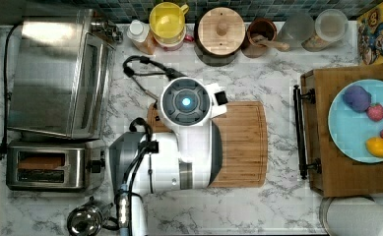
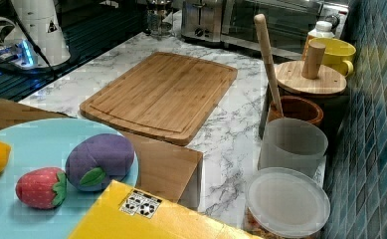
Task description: Turn on the toaster.
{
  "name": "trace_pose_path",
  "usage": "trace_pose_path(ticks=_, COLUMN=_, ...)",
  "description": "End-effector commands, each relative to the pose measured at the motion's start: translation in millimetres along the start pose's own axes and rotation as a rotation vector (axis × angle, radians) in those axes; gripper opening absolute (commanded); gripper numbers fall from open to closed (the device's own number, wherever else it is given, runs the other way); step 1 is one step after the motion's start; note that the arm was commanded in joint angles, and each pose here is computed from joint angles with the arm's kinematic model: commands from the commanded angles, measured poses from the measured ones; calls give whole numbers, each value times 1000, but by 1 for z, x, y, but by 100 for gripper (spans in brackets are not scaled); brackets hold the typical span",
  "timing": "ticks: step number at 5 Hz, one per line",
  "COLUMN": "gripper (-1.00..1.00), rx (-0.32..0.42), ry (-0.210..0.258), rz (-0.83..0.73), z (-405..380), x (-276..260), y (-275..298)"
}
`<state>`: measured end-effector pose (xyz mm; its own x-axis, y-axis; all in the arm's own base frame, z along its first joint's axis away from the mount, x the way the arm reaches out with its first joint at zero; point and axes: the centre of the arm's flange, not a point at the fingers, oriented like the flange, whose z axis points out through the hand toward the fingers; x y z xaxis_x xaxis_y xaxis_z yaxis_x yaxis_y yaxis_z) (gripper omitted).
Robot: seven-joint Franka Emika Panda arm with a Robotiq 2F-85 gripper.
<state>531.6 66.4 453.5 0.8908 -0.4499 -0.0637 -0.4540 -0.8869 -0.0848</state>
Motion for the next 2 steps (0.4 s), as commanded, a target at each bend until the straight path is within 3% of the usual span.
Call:
trace_pose_path(ticks=1, gripper=-100, rx=28, ry=-9, rz=-311, z=8, x=-107, y=-76)
trace_pose_path(ticks=2, gripper=-100, rx=4, ry=-20, rz=-379, z=22, x=-132, y=-87)
